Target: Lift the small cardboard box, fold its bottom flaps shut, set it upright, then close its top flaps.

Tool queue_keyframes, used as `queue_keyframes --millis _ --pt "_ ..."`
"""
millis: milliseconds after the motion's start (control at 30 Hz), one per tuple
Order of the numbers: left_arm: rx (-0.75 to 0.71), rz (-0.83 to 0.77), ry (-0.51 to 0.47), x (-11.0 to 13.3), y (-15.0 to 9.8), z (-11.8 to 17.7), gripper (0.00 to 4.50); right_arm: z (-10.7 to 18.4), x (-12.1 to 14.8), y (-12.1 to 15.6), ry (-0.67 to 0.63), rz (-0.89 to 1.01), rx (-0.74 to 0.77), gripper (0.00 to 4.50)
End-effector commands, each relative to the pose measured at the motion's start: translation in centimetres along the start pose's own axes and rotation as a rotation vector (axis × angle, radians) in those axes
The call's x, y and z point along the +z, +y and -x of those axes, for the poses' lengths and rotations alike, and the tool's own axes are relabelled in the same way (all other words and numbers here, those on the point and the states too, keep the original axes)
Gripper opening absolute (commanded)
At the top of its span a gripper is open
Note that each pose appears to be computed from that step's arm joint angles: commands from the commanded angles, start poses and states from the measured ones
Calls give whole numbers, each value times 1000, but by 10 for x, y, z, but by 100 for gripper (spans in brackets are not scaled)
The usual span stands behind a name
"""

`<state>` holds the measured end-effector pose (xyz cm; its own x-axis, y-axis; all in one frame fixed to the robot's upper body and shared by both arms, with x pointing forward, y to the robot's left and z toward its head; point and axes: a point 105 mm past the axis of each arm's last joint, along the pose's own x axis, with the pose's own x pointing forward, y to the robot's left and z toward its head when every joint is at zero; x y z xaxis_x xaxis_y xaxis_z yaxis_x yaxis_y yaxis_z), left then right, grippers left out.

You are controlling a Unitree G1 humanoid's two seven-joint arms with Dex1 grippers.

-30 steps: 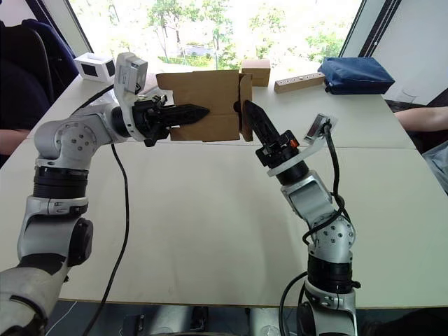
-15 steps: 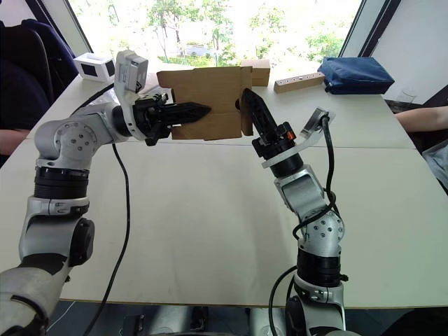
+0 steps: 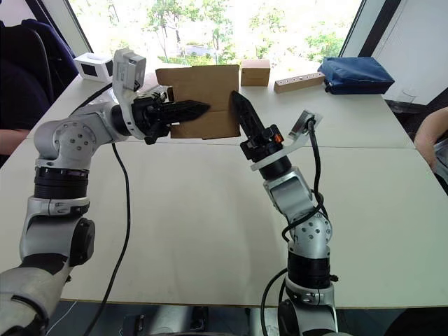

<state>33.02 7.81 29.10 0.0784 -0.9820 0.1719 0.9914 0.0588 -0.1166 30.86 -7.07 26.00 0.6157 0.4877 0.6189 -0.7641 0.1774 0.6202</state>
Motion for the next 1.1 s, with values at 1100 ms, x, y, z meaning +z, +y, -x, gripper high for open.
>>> queue_keyframes --millis 1100 --pt "-84 -2 38 -4 -15 -6 0 24 8 14 165 148 79 12"
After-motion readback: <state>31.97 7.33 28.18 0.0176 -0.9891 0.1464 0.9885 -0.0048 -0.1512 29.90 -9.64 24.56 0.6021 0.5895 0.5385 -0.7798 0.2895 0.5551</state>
